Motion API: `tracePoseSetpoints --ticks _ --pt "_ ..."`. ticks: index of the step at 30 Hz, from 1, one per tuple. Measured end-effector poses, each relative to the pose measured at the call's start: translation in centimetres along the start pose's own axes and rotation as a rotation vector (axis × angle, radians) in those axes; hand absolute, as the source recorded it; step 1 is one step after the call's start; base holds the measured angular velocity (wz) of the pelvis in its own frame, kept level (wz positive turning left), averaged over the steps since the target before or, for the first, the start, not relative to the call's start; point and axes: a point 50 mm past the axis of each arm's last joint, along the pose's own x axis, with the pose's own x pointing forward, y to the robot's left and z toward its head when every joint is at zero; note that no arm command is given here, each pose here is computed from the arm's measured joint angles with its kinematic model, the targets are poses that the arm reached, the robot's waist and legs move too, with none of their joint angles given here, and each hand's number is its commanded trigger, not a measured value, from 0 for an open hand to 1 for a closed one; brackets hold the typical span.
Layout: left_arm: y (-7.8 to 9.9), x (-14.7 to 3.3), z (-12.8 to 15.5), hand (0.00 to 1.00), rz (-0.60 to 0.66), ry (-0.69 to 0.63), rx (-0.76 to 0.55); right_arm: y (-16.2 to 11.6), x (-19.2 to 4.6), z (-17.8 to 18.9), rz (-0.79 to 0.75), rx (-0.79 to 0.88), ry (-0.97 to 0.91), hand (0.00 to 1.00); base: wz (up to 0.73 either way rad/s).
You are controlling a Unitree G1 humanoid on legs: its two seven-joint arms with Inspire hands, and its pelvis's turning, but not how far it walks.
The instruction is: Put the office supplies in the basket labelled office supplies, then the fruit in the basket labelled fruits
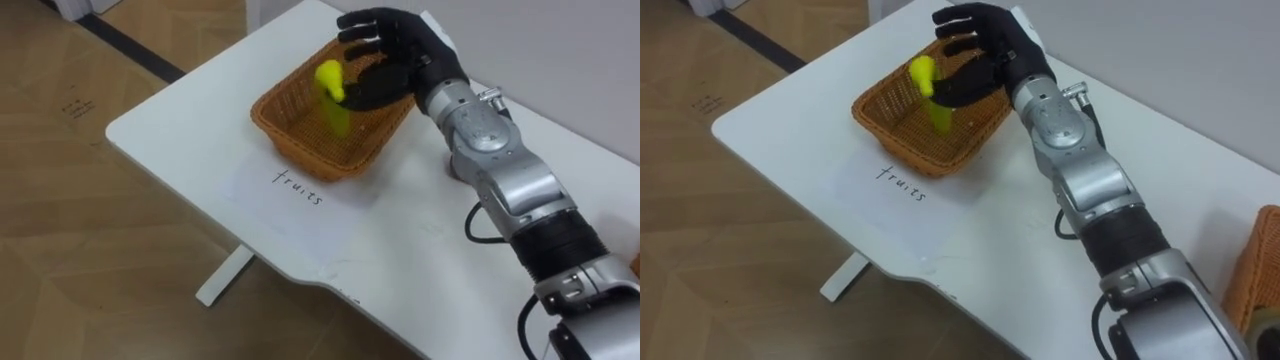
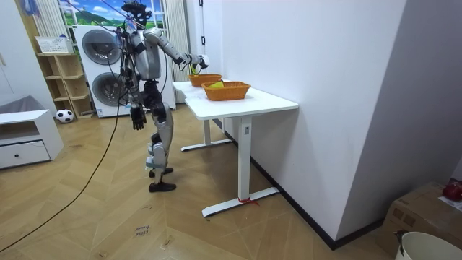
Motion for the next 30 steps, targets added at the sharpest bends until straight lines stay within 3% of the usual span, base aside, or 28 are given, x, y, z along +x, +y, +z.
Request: tracePoseSetpoints --ticks 30 --pt "0.16 -0.05 0.39 0.0 0.006 -0.022 0.02 -0.47 0.36 -0.75 -0.017 -0.013 0.044 0.0 0.0"
